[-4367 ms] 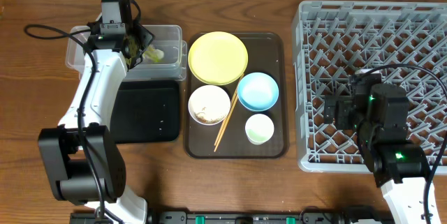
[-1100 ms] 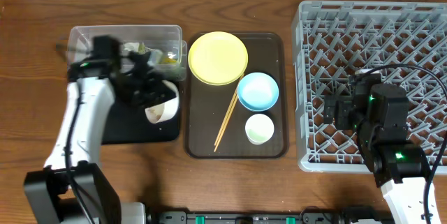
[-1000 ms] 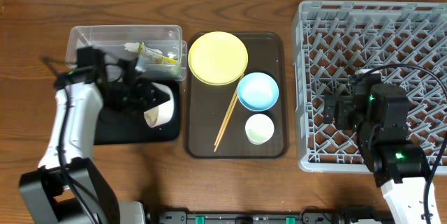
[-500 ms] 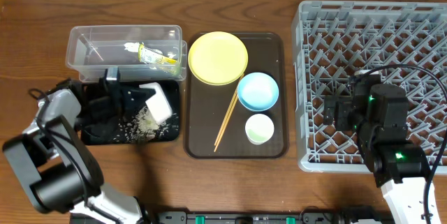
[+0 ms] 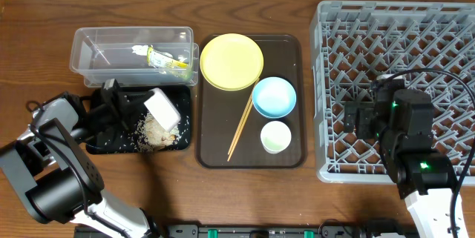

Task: Sort waste into correct bins and load items into the dishwasher rack
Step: 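Tip the pink bowl over the black tray to dump the rice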

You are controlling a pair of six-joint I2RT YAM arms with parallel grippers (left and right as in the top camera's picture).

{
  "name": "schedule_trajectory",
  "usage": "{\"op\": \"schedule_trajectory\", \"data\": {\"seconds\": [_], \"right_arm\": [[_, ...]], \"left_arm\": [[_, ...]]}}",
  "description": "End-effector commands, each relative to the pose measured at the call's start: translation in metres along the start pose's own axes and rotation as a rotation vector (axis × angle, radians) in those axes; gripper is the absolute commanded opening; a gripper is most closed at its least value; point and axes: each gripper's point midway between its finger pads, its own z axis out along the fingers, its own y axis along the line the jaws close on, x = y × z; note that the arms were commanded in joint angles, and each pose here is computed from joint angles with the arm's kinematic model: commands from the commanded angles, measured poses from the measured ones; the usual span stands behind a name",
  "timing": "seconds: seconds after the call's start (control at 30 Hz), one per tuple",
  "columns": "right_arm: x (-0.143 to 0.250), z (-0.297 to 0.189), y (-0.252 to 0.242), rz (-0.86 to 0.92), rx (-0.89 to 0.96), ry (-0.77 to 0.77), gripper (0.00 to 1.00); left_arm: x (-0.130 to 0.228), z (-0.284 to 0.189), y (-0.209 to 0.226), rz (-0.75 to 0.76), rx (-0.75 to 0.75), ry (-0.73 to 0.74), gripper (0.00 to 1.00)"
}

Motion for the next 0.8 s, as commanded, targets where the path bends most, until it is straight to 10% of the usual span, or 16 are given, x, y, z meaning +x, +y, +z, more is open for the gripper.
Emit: {"op": "schedule_trajectory", "data": {"seconds": [0.0, 0.2, 0.4, 0.77], "right_arm": [[-0.008, -0.004, 0.005, 0.001, -0.015, -0.020, 0.99], [-0.008, -0.004, 0.005, 0.001, -0.015, -0.021, 0.99], [-0.008, -0.004, 0.005, 0.001, -0.015, -0.020, 0.99], [-0.008, -0.004, 0.005, 0.001, -0.015, -0.020, 0.99]], "left_arm": [[0.000, -0.002, -0.003, -0.103, 0.032, 0.002, 0.06], [-0.002, -0.002, -0.003, -0.067, 0.032, 0.001, 0.06], [-0.014, -0.002, -0.008, 0.362, 0.032, -0.015, 0.06], [-0.012, -0.002, -0.007, 0.029, 0.034, -0.008, 0.06]]}}
